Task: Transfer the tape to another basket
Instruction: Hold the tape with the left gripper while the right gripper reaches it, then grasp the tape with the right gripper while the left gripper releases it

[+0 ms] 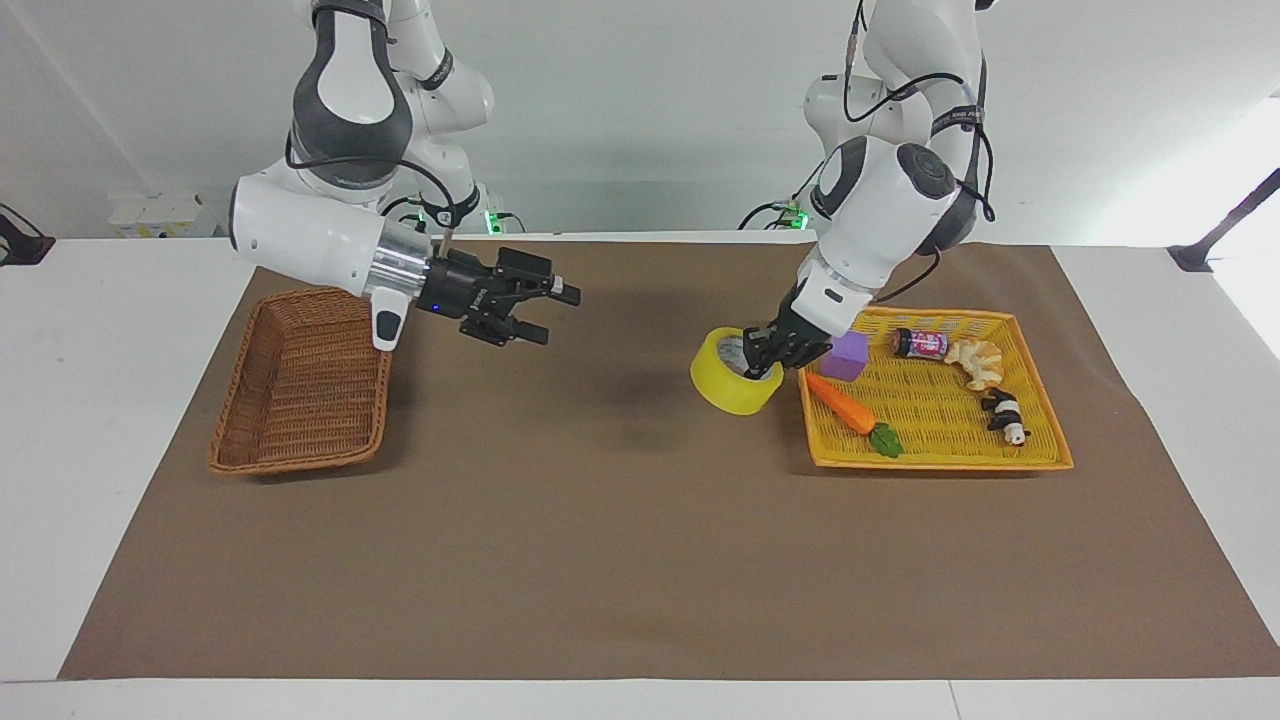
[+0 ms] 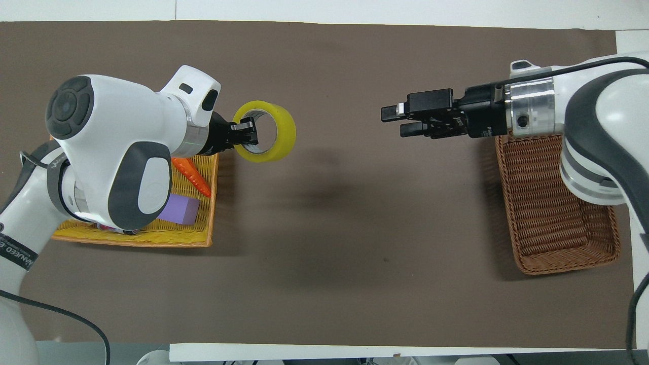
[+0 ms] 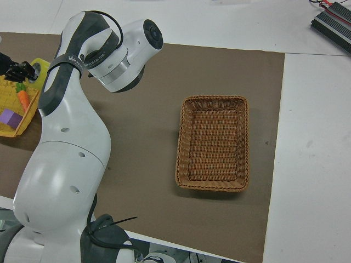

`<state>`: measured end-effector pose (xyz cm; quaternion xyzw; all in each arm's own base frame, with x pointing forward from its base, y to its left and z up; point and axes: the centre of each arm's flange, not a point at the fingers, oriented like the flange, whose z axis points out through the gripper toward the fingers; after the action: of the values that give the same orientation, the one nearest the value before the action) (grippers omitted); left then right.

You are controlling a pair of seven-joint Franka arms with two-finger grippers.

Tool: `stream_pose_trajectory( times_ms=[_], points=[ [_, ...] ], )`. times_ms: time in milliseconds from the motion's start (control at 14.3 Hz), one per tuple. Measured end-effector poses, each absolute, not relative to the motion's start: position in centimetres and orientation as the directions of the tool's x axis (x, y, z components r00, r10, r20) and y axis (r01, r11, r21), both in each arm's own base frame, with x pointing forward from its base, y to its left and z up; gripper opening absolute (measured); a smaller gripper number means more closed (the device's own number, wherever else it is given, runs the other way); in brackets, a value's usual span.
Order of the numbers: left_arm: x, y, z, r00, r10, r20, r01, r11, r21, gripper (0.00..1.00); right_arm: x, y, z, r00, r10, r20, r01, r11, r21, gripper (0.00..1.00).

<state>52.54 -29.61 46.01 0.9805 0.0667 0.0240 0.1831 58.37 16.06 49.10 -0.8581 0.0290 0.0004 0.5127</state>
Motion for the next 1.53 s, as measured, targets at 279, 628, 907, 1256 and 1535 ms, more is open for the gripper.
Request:
stream_pose_trajectory(
  times_ms=[279, 628, 907, 1256, 1535],
  points=[
    [52.3, -30.0, 46.0, 0.991, 0.13, 0.023, 0.113, -0.925, 0.362, 0.22, 58.3, 20.9, 46.2, 0.995, -0.096, -0.008, -0.05, -0.447, -0.893, 1.0],
    [52.3, -30.1, 46.0, 0.991, 0.128, 0.023, 0.111, -0.925, 0.362, 0.22, 57.1, 25.2, 44.8, 0.995, -0.075, 0.064, 0.021, -0.47, -0.882, 1.0],
    [52.3, -30.1, 46.0, 0.991, 0.129, 0.025, 0.111, -0.925, 0.363, 0.22, 56.9, 26.3, 43.5, 0.99, -0.093, 0.102, 0.048, -0.465, -0.884, 1.0],
    [52.3, -30.3, 46.1, 0.991, 0.129, 0.035, 0.108, -0.924, 0.368, 0.22, 56.3, 29.2, 41.2, 0.984, -0.129, 0.125, 0.055, -0.446, -0.893, 1.0],
    [51.9, -31.2, 46.3, 0.992, 0.116, 0.048, 0.09, -0.923, 0.374, 0.22, 55.6, 30.7, 41.3, 0.981, -0.158, 0.113, 0.036, -0.422, -0.906, 1.0]
  ],
)
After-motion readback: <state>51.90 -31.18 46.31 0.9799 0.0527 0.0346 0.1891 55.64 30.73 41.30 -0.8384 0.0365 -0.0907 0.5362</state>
